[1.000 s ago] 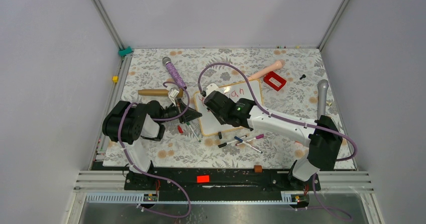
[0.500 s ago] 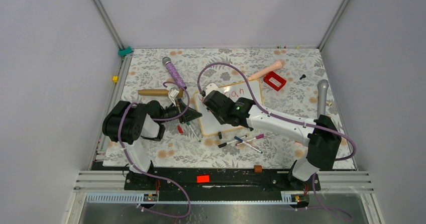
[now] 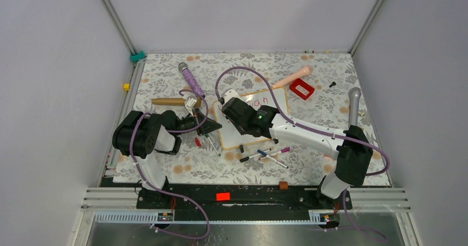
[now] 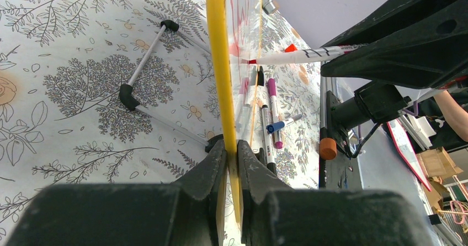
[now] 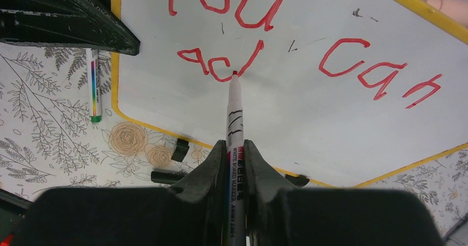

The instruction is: Write a sentence on the whiteboard

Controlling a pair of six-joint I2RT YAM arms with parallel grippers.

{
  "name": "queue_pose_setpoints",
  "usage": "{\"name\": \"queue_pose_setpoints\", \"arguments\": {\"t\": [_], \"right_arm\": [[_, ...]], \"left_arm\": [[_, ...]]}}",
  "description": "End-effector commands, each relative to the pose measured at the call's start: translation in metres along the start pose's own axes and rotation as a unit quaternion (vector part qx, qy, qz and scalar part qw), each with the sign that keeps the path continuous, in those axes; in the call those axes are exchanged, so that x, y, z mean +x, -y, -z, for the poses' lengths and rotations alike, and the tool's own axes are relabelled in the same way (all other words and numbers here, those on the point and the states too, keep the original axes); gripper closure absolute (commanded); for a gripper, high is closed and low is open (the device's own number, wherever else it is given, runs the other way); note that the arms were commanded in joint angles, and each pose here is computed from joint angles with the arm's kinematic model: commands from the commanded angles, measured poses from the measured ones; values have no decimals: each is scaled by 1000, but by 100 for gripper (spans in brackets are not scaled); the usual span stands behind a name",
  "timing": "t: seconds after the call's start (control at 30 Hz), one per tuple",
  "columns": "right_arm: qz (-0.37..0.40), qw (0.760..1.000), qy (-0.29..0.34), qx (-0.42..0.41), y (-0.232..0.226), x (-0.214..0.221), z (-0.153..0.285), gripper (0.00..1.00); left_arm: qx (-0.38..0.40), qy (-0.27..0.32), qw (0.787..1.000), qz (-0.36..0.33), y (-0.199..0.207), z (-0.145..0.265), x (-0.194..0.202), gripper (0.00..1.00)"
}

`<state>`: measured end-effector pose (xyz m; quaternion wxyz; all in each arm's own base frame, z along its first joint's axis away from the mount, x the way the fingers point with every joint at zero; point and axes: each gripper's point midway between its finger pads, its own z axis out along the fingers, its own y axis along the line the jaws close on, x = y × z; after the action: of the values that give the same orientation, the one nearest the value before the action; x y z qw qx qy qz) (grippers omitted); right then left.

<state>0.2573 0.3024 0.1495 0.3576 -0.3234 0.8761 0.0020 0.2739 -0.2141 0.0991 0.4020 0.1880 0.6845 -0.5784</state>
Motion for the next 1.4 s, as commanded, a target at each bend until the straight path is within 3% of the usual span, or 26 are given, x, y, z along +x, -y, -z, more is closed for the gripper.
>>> {"name": "queue_pose_setpoints", "arguments": {"t": [0.0,0.87,1.37], "right_arm": [[-20,999,22,41,21,-17,-2,100],[-41,997,22,63,38,-14,-1,100],[-46,997,-1,59,37,11,-1,100]], "left_arm": [[12,10,998,-63,2,-2,-11,100],[10,11,998,-64,2,-1,-11,100],[11,10,998,-63,2,-1,-11,100]]}}
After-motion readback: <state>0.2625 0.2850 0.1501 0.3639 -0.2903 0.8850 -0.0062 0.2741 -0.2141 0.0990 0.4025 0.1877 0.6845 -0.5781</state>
